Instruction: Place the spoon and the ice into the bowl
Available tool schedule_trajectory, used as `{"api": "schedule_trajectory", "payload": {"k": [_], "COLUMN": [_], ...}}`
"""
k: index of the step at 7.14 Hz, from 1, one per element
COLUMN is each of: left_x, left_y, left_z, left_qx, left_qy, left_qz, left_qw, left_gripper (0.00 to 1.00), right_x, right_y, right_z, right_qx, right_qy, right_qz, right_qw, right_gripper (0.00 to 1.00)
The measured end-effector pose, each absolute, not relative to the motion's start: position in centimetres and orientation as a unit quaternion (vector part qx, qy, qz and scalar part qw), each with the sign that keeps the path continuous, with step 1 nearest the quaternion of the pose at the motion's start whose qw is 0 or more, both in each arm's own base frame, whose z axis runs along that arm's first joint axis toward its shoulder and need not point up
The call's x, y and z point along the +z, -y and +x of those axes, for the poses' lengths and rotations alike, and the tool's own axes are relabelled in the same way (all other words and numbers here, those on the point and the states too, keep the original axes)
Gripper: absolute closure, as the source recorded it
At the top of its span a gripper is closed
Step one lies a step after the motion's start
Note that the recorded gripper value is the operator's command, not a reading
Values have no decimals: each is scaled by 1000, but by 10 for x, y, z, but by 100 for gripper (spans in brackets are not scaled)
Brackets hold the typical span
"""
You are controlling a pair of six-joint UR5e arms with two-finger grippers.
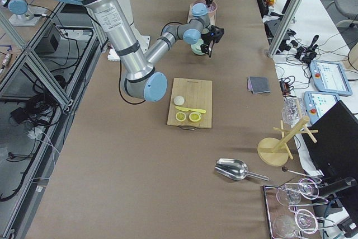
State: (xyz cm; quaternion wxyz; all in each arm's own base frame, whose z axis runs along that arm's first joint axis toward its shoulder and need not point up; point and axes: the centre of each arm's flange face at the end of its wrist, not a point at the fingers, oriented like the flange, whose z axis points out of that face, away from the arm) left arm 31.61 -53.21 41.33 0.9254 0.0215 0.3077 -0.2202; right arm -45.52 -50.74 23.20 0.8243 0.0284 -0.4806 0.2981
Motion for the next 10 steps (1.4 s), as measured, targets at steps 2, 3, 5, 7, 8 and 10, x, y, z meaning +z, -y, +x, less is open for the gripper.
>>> {"api": "schedule_trajectory", "payload": {"k": [2, 3, 5, 7, 8, 10], "left_x": [362, 329, 257, 192, 163, 138], "left_y": [529, 528, 522, 504, 493, 477], "left_z": [313, 312, 340, 407, 443, 499], "left_qx": [-219, -217, -199, -176, -165, -141], "left_qy": [-311, -323, -359, -394, -409, -446], "left_qz": [24, 31, 39, 25, 17, 13], "left_qw": [924, 921, 911, 902, 898, 884], "left_gripper": [100, 100, 100, 100, 100, 2], "right_x": [241, 254, 305, 363, 385, 419], "right_y": [510, 509, 503, 502, 504, 506], "right_z": [-436, -415, -346, -288, -266, -224], "right_qx": [291, 282, 239, 187, 163, 135], "right_qy": [481, 478, 462, 428, 413, 394], "right_qz": [28, 29, 43, 68, 78, 87], "right_qw": [827, 831, 853, 882, 893, 905], "right_gripper": [0, 0, 0, 0, 0, 0]}}
